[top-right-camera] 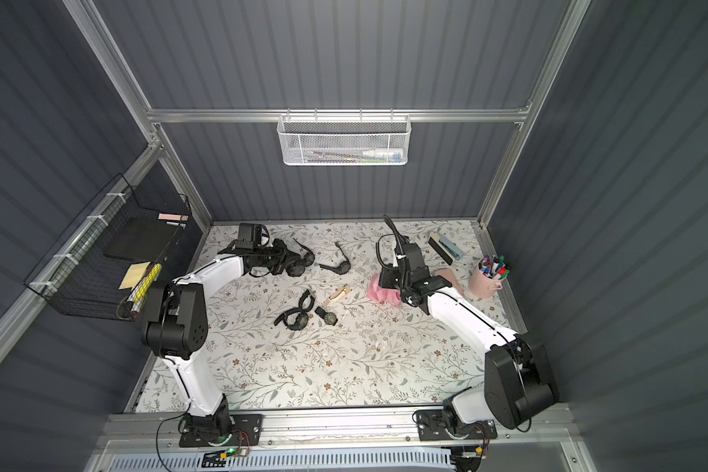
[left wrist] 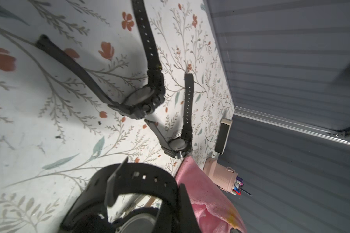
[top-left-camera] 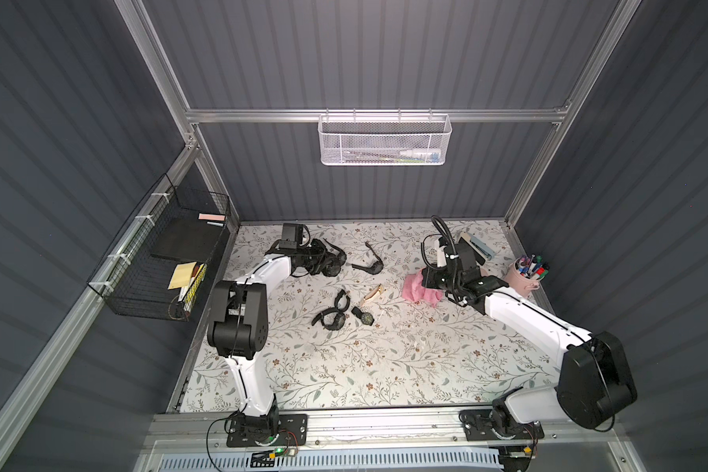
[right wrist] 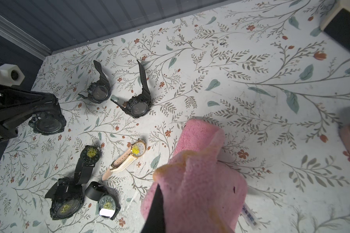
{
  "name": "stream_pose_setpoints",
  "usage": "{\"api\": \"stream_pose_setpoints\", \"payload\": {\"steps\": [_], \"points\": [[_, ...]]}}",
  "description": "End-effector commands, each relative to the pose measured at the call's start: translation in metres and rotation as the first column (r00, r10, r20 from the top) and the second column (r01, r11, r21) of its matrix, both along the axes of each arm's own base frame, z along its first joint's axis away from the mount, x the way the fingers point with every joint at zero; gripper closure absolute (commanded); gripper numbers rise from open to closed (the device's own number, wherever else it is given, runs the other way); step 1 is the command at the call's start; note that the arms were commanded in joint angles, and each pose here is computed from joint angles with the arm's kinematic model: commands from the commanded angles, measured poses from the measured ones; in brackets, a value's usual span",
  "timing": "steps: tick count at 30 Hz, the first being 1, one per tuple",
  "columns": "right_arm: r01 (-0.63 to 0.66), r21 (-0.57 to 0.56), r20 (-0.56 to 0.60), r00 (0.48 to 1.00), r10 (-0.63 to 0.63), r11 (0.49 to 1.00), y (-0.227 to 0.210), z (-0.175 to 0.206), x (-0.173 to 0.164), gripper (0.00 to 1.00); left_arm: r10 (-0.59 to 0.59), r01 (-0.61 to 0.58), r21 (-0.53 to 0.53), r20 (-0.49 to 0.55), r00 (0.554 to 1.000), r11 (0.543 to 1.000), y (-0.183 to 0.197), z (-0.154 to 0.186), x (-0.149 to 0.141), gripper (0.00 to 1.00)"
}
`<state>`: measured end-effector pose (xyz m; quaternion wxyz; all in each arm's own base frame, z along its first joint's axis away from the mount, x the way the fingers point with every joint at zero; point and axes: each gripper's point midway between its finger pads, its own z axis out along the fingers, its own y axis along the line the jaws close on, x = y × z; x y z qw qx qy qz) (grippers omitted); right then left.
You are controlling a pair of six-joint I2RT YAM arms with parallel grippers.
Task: Wipe the watch dial
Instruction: Place the watch at the center of the board.
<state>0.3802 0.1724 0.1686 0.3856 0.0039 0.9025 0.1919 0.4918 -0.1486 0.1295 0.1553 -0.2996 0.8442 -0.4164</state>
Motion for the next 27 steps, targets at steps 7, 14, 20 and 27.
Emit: {"api": "stream_pose_setpoints", "payload": {"steps": [7,14,20,27], "points": [[-0.004,-0.008,-0.028,1.0,0.004,1.0,-0.005,-0.01,-0.004,1.0,0.071,-0.033,0.201,-0.187,0.98,0.979,0.036,-0.049,0.006,1.0],[-0.011,0.005,-0.059,0.998,0.012,1.0,-0.002,-0.02,-0.004,1.0,0.095,-0.037,0.242,-0.231,0.968,0.97,0.042,-0.069,0.01,0.97],[-0.017,0.015,-0.088,0.996,0.018,1.0,0.001,-0.027,-0.003,1.0,0.089,-0.024,0.269,-0.231,0.969,0.963,0.044,-0.072,0.017,0.85],[-0.019,0.032,-0.125,0.992,0.022,0.999,0.004,-0.036,-0.005,1.0,0.083,-0.023,0.27,-0.211,0.974,0.963,0.045,-0.073,0.013,0.54]]}}
